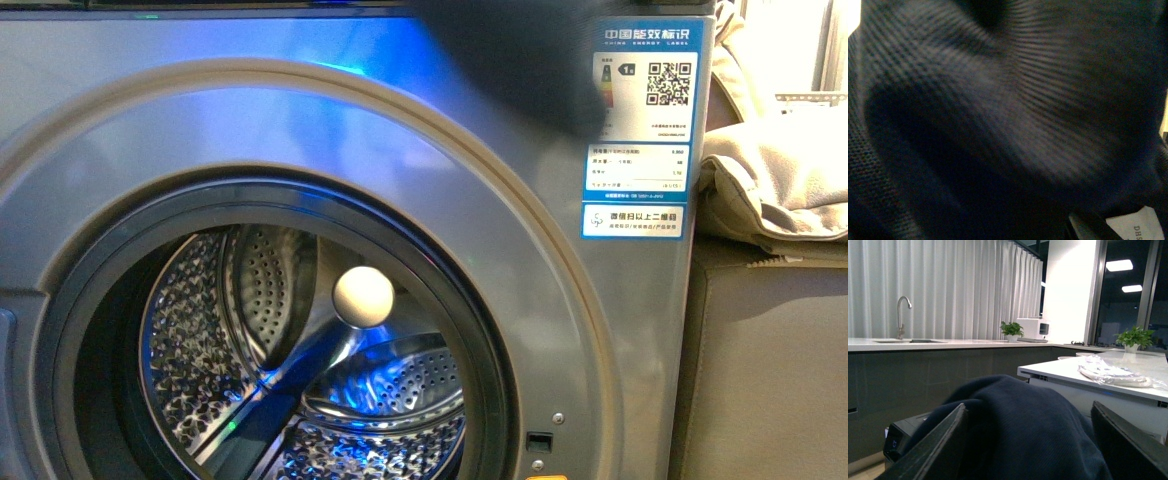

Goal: Put clothes into washing machine

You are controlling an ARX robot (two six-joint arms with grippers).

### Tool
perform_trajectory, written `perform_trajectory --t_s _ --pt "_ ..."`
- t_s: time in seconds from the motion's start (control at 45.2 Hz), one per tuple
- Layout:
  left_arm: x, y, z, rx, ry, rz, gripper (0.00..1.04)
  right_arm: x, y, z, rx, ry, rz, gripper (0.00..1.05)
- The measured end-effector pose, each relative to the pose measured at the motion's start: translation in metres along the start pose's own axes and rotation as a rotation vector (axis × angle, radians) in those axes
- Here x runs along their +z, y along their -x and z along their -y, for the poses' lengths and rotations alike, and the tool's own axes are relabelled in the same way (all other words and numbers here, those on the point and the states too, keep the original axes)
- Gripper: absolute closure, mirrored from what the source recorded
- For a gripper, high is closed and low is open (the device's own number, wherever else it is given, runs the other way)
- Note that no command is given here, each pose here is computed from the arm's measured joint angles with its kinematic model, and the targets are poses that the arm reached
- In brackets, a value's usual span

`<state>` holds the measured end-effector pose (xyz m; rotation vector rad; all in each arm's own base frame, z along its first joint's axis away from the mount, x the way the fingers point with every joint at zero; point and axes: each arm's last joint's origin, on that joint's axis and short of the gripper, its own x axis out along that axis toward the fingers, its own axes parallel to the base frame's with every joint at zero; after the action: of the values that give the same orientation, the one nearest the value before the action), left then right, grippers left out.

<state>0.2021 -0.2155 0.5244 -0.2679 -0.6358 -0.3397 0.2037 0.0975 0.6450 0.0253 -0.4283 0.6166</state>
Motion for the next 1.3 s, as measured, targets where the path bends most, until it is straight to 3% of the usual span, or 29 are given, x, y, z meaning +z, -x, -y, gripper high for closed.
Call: perform_trajectory --t_s 0.066,0.111,0.199,0.309,0.354,0.442,0.508,0.553,0.619,0.707,0.818,0.95,0.973,1.017,1.105,1.149,1.172,1.238,1.26,1.304 --pt "0.000 0.000 -0.003 0.007 0.008 -0.002 0.96 0.001 0.000 0.000 0.001 0.000 0.002 0.35" --pt "0.000 0.000 -0.006 0.011 0.009 -0.004 0.96 0.001 0.001 0.000 0.001 0.000 0.005 0.12" --pt "0.002 0.000 -0.011 0.023 0.015 -0.002 0.96 0.002 0.001 0.000 0.001 0.000 0.006 0.03" --pt "0.003 0.004 -0.018 0.029 0.028 -0.008 0.96 0.002 0.001 0.000 0.002 0.000 0.007 0.04" --pt "0.002 0.008 -0.020 0.025 0.036 -0.016 0.96 0.002 0.001 0.000 0.002 0.000 0.007 0.19" --pt "-0.002 0.018 -0.022 0.008 0.043 -0.030 0.96 0.002 0.001 0.000 0.001 0.002 0.008 0.26" --pt "-0.006 0.027 -0.023 -0.009 0.047 -0.042 0.96 0.002 0.001 0.000 0.001 0.002 0.008 0.22" --pt "-0.009 0.036 -0.025 -0.025 0.047 -0.050 0.96 0.002 0.001 0.000 0.001 0.002 0.008 0.06" --pt "-0.013 0.049 -0.028 -0.040 0.046 -0.059 0.96 0.002 0.001 0.000 0.001 0.000 0.008 0.03" --pt "-0.020 0.069 -0.037 -0.057 0.046 -0.083 0.96 0.002 0.001 0.000 0.002 0.000 0.009 0.04" --pt "-0.030 0.090 -0.052 -0.054 0.042 -0.115 0.96 0.002 0.001 -0.001 0.002 0.002 0.010 0.23" --pt "-0.046 0.104 -0.072 -0.025 0.029 -0.156 0.96 0.002 0.001 -0.001 0.002 0.003 0.011 0.15" --pt "-0.049 0.105 -0.075 -0.018 0.025 -0.163 0.96 0.002 0.001 -0.001 0.002 0.003 0.011 0.06" --pt "-0.056 0.107 -0.082 -0.002 0.023 -0.179 0.96 0.002 0.001 -0.001 -0.003 0.000 0.010 0.03" --pt "-0.068 0.110 -0.093 0.018 0.013 -0.210 0.96 0.002 0.002 -0.001 -0.012 -0.006 0.007 0.03" --pt "-0.073 0.112 -0.098 0.031 0.010 -0.223 0.96 0.002 0.003 -0.002 -0.027 -0.010 0.000 0.07" --pt "-0.076 0.113 -0.101 0.041 0.006 -0.231 0.96 0.004 0.004 -0.003 -0.037 -0.021 -0.003 0.19" --pt "-0.083 0.116 -0.107 0.051 0.003 -0.246 0.96 0.004 0.004 -0.003 -0.037 -0.021 -0.003 0.19" --pt "-0.084 0.117 -0.108 0.052 0.001 -0.249 0.96 0.006 0.008 -0.006 -0.052 -0.034 -0.003 0.34" --pt "-0.088 0.120 -0.112 0.054 0.005 -0.256 0.96 0.009 0.013 -0.016 -0.129 -0.068 -0.030 0.29"
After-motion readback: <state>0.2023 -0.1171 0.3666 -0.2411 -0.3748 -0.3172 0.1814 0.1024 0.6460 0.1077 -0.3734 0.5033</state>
